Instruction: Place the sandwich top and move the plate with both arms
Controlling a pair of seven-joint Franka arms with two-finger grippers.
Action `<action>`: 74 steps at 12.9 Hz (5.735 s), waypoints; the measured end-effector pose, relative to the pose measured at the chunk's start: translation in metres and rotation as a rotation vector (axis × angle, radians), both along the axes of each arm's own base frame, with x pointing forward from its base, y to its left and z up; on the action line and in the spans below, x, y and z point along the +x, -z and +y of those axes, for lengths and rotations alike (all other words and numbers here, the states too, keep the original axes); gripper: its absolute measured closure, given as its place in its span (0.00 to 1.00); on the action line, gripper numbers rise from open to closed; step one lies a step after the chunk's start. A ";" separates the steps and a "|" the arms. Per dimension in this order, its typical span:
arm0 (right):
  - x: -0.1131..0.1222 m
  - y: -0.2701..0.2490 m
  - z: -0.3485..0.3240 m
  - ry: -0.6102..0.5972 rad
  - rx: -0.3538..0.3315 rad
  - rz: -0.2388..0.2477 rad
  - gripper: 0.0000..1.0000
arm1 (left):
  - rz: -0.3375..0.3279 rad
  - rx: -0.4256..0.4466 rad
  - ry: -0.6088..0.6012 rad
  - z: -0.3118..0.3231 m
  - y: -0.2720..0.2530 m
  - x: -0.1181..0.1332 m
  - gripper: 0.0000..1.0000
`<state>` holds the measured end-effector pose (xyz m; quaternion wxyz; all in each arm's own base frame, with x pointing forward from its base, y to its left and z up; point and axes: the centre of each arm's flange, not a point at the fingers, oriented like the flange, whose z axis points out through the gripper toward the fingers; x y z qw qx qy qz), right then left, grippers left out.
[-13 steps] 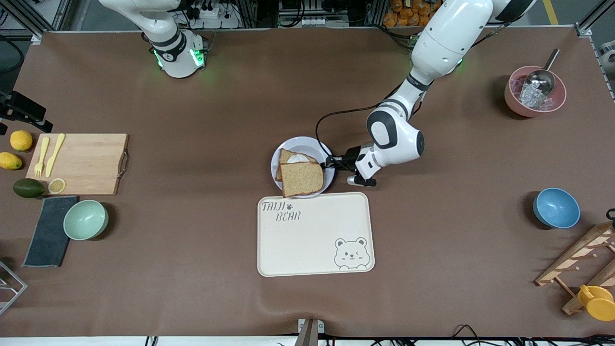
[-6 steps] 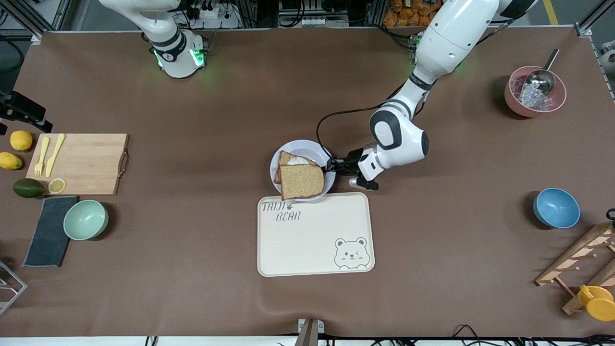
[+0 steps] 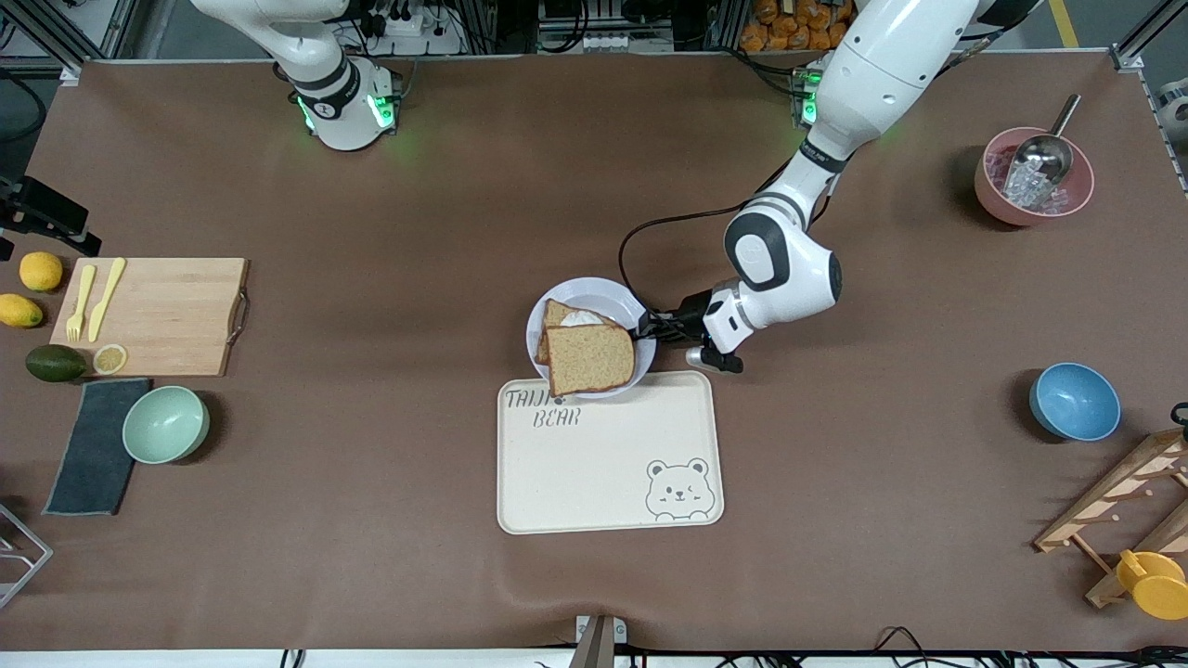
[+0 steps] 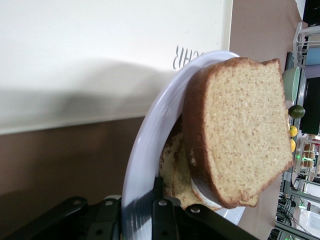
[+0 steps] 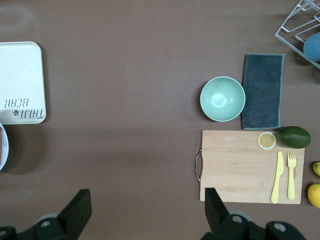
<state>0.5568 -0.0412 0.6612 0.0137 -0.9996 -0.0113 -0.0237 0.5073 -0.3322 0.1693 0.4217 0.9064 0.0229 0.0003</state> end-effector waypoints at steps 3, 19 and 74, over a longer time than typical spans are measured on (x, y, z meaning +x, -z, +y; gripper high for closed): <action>0.000 0.001 0.000 0.000 0.000 0.003 0.00 | -0.038 0.028 0.020 0.018 -0.004 0.016 0.91; 0.000 0.003 0.000 0.000 0.001 0.006 0.00 | -0.087 0.056 -0.052 0.034 0.001 0.120 0.91; 0.000 0.007 0.001 0.030 0.003 0.023 0.00 | -0.101 0.277 0.223 0.145 -0.082 0.179 0.68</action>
